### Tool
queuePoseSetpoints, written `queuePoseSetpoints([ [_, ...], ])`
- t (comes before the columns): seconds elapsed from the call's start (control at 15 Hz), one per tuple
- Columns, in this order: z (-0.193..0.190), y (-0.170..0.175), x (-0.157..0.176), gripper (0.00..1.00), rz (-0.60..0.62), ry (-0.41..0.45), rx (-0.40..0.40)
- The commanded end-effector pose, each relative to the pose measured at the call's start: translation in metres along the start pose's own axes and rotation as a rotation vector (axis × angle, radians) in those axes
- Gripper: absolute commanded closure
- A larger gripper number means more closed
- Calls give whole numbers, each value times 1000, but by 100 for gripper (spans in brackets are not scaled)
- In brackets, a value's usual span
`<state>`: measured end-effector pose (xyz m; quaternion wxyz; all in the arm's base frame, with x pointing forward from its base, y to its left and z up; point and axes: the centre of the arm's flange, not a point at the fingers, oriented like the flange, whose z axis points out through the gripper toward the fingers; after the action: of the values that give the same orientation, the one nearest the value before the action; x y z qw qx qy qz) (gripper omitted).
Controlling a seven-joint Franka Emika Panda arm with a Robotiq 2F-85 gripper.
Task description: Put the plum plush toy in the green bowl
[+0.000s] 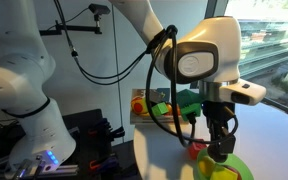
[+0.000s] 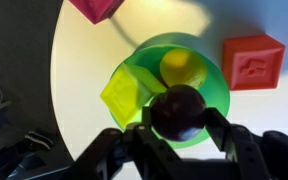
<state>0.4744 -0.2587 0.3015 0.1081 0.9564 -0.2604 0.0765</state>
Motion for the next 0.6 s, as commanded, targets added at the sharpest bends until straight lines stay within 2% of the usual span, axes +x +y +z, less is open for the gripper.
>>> queuePoseSetpoints([
  [0.0,6,1,8,67,23,17,-36],
  [0.33,13,0,5,67,22,5,-48],
  [0.4,14,-1,4,53,19,3,-48],
  [0.47,14,-1,4,18,17,1,-48],
  [0.53,14,-2,3,18,15,-2,-47],
])
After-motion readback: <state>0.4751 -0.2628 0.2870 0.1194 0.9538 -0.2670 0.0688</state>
